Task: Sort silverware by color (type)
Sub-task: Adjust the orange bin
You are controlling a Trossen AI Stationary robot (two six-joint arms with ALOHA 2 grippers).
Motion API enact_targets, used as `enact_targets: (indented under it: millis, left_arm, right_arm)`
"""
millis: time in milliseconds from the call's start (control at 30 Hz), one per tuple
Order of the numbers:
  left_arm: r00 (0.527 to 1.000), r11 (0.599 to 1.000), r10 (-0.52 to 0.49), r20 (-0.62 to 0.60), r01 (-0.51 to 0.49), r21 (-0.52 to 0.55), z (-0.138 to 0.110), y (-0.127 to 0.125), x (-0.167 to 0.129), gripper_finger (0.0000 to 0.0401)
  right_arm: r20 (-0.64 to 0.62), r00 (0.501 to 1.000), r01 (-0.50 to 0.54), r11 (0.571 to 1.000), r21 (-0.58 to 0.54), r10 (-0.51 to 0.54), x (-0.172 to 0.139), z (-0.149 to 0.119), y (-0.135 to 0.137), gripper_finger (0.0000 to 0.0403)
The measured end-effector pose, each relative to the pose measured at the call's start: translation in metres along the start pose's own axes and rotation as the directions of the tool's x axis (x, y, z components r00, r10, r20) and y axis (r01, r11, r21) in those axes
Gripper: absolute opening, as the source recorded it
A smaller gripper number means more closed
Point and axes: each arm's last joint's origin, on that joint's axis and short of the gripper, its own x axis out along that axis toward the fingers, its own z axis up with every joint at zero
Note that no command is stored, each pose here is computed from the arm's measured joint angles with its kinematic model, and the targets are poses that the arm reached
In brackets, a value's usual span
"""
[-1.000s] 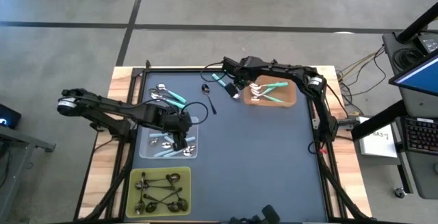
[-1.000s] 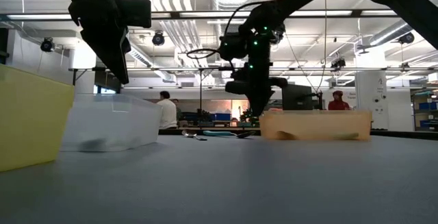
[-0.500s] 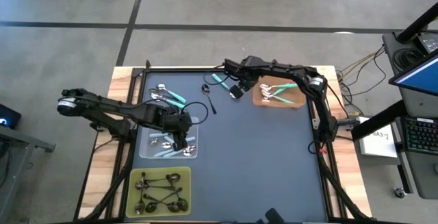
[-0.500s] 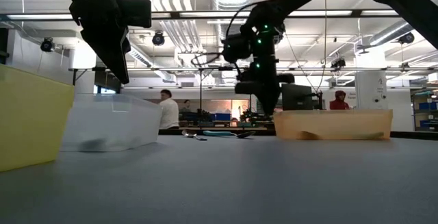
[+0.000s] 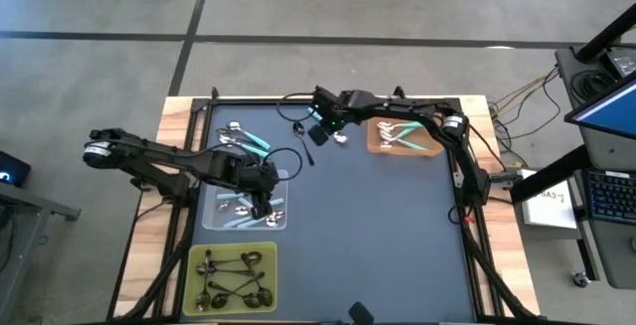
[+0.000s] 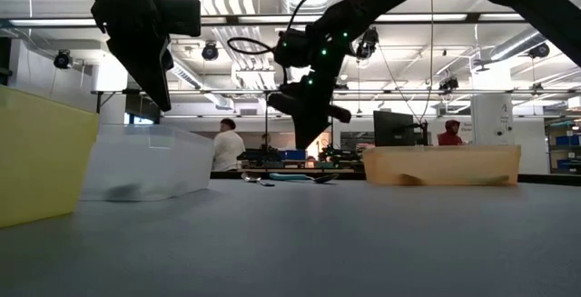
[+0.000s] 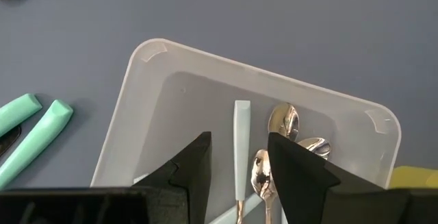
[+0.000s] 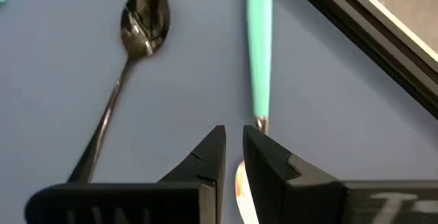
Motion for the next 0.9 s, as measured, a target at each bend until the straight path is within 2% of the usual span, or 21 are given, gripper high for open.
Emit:
enact_targets:
  millis: [133,533,900]
  left_arm:
    - [1.0,1.0,0.0,0.0,0.0,0.0,0.0,0.0,0.0,0.0127]
    - [1.0,1.0,0.0,0.001,0.0,-0.016,0.0,0.0,0.0,0.0127]
    - [1.0,1.0,0.0,0.002,0.0,-0.019,0.0,0.0,0.0,0.0127]
  right_arm:
    - [0.005,1.0,-0.003,0.999,-0.044,0.003,0.008,0.002,-0.001,0.005]
    - [-0.058,0.998,0.025,0.999,-0.045,-0.028,0.038,-0.005,-0.009,0.0128]
    - [-0.116,0.992,0.047,0.998,-0.04,-0.051,0.063,-0.013,-0.012,0.0125]
